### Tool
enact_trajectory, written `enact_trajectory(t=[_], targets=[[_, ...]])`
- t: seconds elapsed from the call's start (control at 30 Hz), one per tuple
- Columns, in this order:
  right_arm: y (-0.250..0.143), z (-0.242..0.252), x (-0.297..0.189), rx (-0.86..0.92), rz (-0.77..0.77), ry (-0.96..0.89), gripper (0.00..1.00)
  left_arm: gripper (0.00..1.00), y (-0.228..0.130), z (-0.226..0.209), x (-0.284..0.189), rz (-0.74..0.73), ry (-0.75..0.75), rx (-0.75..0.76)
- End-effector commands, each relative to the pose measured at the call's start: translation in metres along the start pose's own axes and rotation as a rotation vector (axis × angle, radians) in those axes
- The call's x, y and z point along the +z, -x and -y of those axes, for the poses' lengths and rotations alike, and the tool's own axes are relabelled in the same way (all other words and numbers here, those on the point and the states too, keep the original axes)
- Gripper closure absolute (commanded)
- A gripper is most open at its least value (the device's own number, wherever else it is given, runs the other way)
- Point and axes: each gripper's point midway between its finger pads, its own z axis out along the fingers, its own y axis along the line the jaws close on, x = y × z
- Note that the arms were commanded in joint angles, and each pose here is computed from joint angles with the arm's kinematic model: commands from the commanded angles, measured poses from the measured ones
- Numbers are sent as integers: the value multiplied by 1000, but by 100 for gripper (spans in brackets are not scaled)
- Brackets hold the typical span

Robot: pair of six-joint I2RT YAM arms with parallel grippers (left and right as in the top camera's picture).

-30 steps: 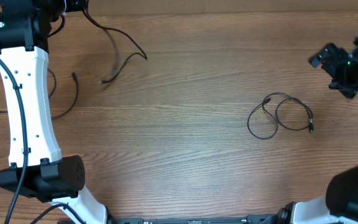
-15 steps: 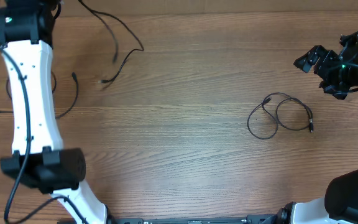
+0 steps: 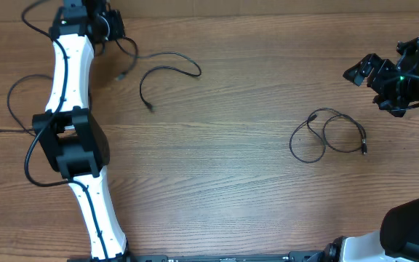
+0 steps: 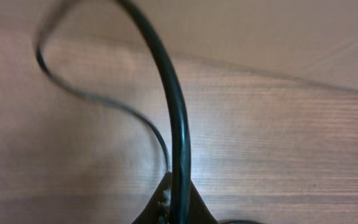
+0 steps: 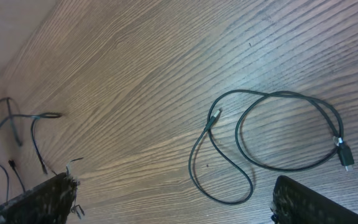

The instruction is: Untangle cables

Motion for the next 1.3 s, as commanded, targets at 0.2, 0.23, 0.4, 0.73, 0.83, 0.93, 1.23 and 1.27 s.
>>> enact_trajectory(t=[0.2,0.23,0.4,0.73,0.83,0.93,1.23,1.27], targets=[[1,0,1,-8,0,6,0,96,-12,28,-14,-85,-72,-424],[1,0,1,-8,0,6,0,96,-7,36,-19,-77,-120,-409],[1,0,1,-8,0,6,0,96,47,113,-81,103,-532,-23],[1,1,4,-5,-8,4,0,96,101,134,-235,485,-676,508],[1,2,8,0,-16,1,0,96,113,110,-258,551,-611,554],[1,4,11,5,-27,-2,0,96,121,85,-267,591,-547,584],[0,5,14,9,-37,-4,0,96,164,21,-272,705,-228,456],[0,5,14,9,-37,-4,0,96,169,22,-277,730,-223,454]])
